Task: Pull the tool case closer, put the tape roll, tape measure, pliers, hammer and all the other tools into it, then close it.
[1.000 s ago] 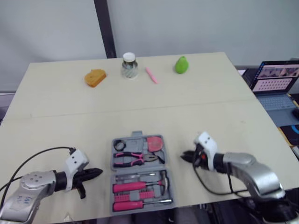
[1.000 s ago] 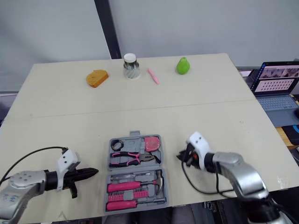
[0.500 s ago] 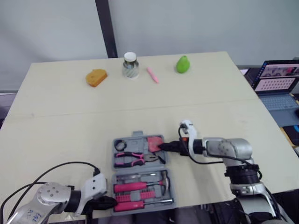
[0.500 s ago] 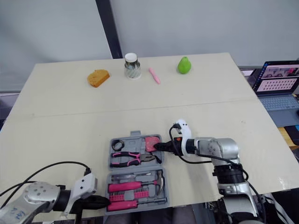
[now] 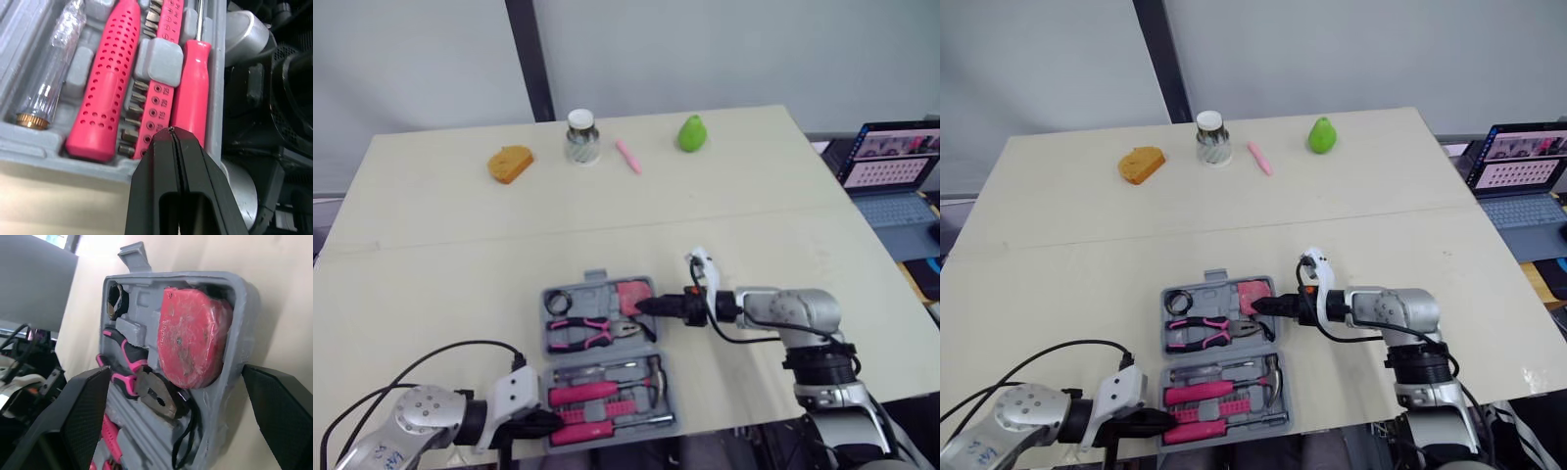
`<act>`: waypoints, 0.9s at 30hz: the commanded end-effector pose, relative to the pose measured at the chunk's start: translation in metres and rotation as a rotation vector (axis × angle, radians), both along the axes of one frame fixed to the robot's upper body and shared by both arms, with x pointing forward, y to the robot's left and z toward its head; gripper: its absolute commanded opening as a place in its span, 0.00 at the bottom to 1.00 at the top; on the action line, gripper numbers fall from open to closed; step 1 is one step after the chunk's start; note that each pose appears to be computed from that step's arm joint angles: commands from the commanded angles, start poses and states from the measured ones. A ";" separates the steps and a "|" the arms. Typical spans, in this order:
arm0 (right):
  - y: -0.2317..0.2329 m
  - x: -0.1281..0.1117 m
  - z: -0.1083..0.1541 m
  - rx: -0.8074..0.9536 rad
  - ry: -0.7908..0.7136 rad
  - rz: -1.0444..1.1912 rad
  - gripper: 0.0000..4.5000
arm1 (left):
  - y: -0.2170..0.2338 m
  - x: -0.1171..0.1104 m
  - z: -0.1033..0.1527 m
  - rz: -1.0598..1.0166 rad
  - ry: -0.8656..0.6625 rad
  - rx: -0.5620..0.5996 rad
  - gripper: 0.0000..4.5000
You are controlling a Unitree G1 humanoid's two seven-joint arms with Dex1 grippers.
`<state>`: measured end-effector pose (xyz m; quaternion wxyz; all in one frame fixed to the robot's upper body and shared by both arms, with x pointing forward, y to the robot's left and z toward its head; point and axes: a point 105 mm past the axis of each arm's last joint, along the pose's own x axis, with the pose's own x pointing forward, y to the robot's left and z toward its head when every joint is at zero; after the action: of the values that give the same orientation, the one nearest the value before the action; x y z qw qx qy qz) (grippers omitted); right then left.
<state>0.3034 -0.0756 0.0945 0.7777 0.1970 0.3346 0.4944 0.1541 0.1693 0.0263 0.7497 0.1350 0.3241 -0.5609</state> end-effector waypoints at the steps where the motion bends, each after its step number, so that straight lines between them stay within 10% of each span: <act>1: 0.014 -0.013 0.033 0.079 -0.106 0.145 0.99 | 0.015 0.006 -0.011 0.104 0.012 0.043 0.00; 27: 0.014 -0.056 0.066 0.082 -0.258 0.457 0.99 | 0.063 0.015 0.043 0.350 -0.027 -0.037 0.00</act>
<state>0.2613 -0.0669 0.1496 0.7010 0.0918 0.2646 0.6559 0.1683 0.2303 0.0632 0.8411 0.0714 0.3284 -0.4239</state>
